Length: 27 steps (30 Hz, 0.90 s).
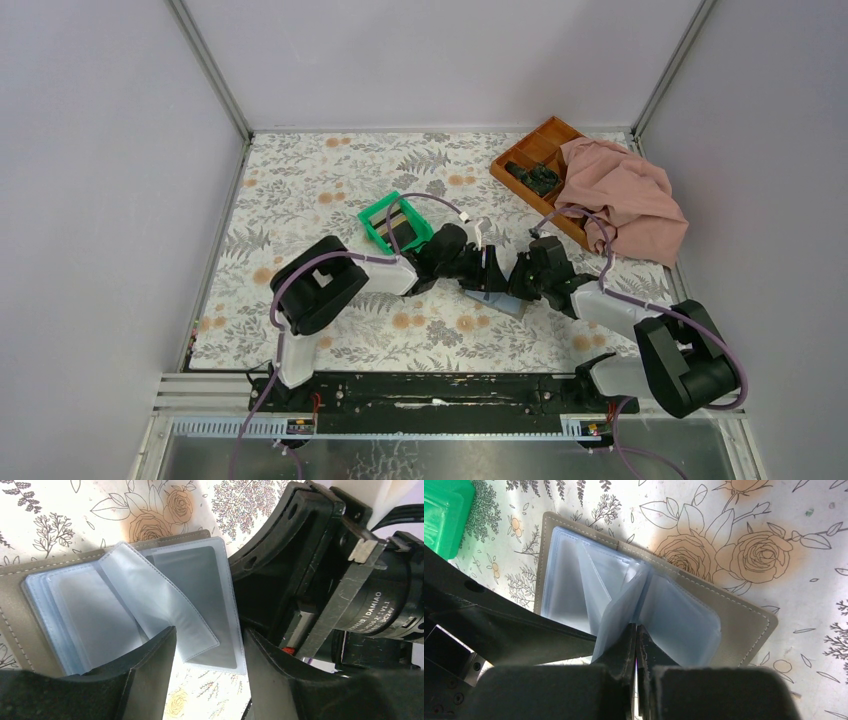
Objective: Take the credit cards out of the card holder
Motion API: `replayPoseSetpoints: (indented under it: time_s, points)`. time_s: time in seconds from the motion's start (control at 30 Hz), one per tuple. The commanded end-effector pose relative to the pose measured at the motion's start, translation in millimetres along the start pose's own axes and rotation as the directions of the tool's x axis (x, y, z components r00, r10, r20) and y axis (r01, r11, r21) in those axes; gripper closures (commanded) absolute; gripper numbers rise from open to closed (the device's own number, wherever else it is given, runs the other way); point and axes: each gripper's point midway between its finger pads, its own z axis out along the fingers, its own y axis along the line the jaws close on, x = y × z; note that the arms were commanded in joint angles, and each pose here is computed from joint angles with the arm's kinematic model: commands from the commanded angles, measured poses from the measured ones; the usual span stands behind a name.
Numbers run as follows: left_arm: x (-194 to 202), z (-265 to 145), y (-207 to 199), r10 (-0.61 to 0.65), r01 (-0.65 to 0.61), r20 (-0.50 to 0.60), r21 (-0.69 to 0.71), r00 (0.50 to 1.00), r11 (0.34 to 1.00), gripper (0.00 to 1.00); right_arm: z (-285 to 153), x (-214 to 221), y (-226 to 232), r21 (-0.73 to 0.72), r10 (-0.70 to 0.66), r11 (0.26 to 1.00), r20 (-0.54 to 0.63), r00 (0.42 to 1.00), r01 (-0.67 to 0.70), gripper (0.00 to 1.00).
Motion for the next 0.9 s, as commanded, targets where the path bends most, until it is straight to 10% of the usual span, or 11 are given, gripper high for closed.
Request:
replayPoseSetpoints:
  time_s: [0.0, 0.87]
  points:
    - [6, -2, 2, 0.038, -0.038, -0.011, -0.011, 0.999, 0.999, 0.41, -10, -8, 10, -0.025, -0.021, 0.999, 0.034, 0.999, 0.022, 0.98]
    - [-45, -41, -17, 0.132, -0.127, 0.107, -0.048, 0.986, 0.991, 0.39, -6, -4, 3, -0.006, -0.032, 0.999, 0.022, 0.999, 0.032, 0.94]
